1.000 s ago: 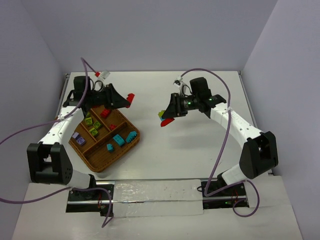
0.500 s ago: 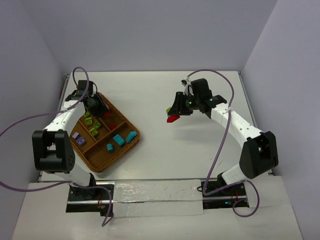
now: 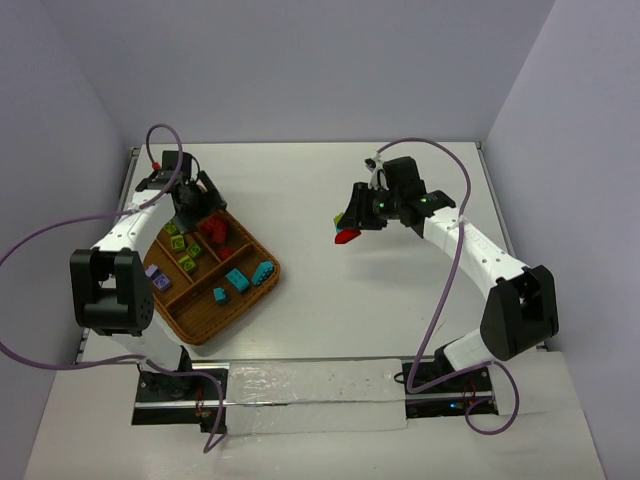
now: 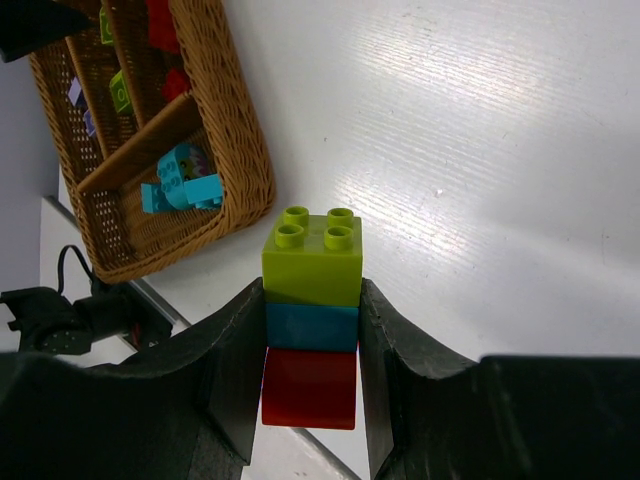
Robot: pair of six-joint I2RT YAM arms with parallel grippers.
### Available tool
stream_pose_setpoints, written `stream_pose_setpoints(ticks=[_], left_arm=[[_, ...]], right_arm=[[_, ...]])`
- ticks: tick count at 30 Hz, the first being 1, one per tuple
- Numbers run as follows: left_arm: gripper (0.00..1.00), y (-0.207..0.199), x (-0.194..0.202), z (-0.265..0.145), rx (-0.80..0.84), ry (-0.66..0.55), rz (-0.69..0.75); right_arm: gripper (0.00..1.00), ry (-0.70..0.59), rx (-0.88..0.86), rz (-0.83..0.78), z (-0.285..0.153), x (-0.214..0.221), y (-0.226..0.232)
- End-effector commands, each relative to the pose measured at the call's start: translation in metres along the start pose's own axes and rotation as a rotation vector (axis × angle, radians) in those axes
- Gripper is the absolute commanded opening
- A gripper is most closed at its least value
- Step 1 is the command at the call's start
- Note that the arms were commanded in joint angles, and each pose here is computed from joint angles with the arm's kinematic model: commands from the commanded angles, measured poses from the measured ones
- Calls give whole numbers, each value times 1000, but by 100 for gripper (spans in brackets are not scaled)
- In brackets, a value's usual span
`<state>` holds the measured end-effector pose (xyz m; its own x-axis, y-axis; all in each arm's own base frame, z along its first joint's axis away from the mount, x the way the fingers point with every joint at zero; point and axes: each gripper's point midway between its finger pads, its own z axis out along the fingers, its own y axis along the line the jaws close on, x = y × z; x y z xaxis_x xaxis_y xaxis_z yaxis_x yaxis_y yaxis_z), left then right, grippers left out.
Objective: Sort the legos into containers by color
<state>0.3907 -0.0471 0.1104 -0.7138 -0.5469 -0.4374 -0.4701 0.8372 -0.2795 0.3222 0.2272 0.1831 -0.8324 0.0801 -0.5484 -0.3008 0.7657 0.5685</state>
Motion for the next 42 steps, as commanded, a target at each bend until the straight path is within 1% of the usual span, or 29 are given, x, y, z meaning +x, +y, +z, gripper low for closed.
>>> stream_pose_setpoints(ticks=[1,4,5,6,8,9,11,14,15,16,19,21,22,24,26,27,31,33,35,36,38,42], left_arm=[[91,-47,-24,-54,179,-93,61],[82,-94,-9,-81,375,-78,144],[81,-106,-3,-87,424,-68,165],[80,-117,5,-92,472,-52,184],[78,-145,31,-104,612,14,238],[78,-152,39,-107,653,45,244],[77,-169,56,-118,781,122,204],[79,-179,63,-132,876,126,149],[80,-182,65,-132,884,130,113],[80,-184,70,-133,895,142,113],[79,-196,82,-137,907,165,152],[78,-199,90,-131,866,144,215],[78,-205,89,-133,868,112,254],[79,-209,102,-136,850,118,368],[81,-212,110,-134,854,149,389],[82,-213,112,-135,865,167,376],[86,-219,124,-142,936,260,285],[87,-226,120,-157,1016,253,249],[87,-226,124,-165,1072,282,202],[87,-224,127,-165,1083,303,185],[87,-224,126,-169,1109,305,179],[86,-214,124,-170,1112,303,170]], right_arm=[[0,-97,-8,-1,-17,-25,16],[0,-173,60,112,-16,-41,9],[0,-186,57,114,-16,-44,10],[0,-214,56,156,-15,-51,11],[0,-255,39,223,-14,-61,15],[0,-269,36,241,-14,-64,16],[0,-307,30,302,-16,-75,21],[0,-355,49,375,-19,-85,19],[0,-366,42,413,-20,-89,21],[0,-373,29,424,-18,-92,23],[0,-349,-16,457,-13,-94,31],[0,-318,-22,474,-6,-90,32],[0,-314,-17,480,-5,-91,31],[0,-297,-33,480,-3,-90,34],[0,-277,-71,487,-1,-86,37],[0,-256,-120,481,0,-81,42],[0,-323,-322,401,-14,-88,70],[0,-311,-413,341,-18,-88,84],[0,-275,-485,284,-19,-85,94],[0,-262,-504,267,-18,-84,97],[0,-238,-536,251,-15,-80,100],[0,-259,-635,180,-27,-81,114]])
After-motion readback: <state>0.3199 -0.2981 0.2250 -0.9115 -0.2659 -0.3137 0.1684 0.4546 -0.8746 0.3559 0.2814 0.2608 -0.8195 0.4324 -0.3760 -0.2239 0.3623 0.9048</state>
